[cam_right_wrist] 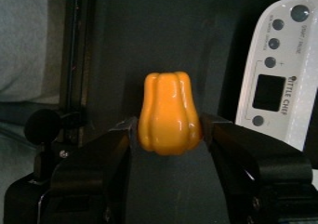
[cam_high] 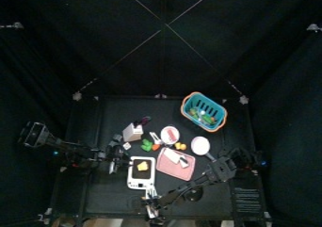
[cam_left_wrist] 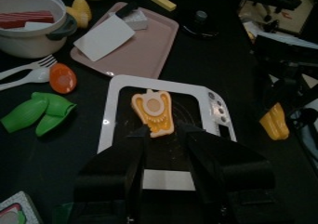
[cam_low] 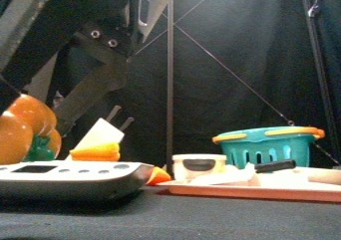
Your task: Place squash half near eggplant
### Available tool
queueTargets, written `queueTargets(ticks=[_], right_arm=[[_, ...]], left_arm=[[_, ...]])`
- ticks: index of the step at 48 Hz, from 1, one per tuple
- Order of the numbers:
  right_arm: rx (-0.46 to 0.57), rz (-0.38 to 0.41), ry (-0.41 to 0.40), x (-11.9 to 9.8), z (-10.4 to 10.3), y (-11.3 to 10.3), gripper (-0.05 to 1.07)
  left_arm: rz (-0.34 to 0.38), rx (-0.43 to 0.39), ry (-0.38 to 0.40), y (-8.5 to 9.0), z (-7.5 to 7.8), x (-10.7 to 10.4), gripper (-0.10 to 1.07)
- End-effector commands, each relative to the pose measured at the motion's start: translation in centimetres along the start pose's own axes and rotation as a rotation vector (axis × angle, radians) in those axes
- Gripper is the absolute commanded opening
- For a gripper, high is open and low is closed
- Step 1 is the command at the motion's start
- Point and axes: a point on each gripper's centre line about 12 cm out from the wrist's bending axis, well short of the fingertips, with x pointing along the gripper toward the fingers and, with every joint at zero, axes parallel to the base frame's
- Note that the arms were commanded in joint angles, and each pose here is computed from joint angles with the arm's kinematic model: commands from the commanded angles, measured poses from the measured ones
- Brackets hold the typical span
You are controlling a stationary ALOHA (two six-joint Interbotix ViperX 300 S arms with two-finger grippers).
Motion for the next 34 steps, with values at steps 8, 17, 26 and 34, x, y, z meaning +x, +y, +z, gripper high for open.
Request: queueTargets(ticks=[8,17,26,34], right_arm=[[0.027,0.014,-0.101,-4.8,2.7,-1.1,0.69],[0.043,-0.009,-0.094,-6.1,2.4,-2.9,0.69],[0.067,-0.051,-0.094,-7.6,2.0,-6.0,0.69],[0.09,-0.086,-0.091,-8.9,1.1,-8.9,0.69]], left_arm=[[-0.003,0.0,-0.013,-0.1,0.4,0.2,0.72],[-0.004,0.002,-0.013,-0.1,0.4,0.2,0.72],[-0.004,0.006,-0.016,-0.1,0.5,0.2,0.72],[0.003,0.016,-0.041,0.1,1.2,0.4,0.72]])
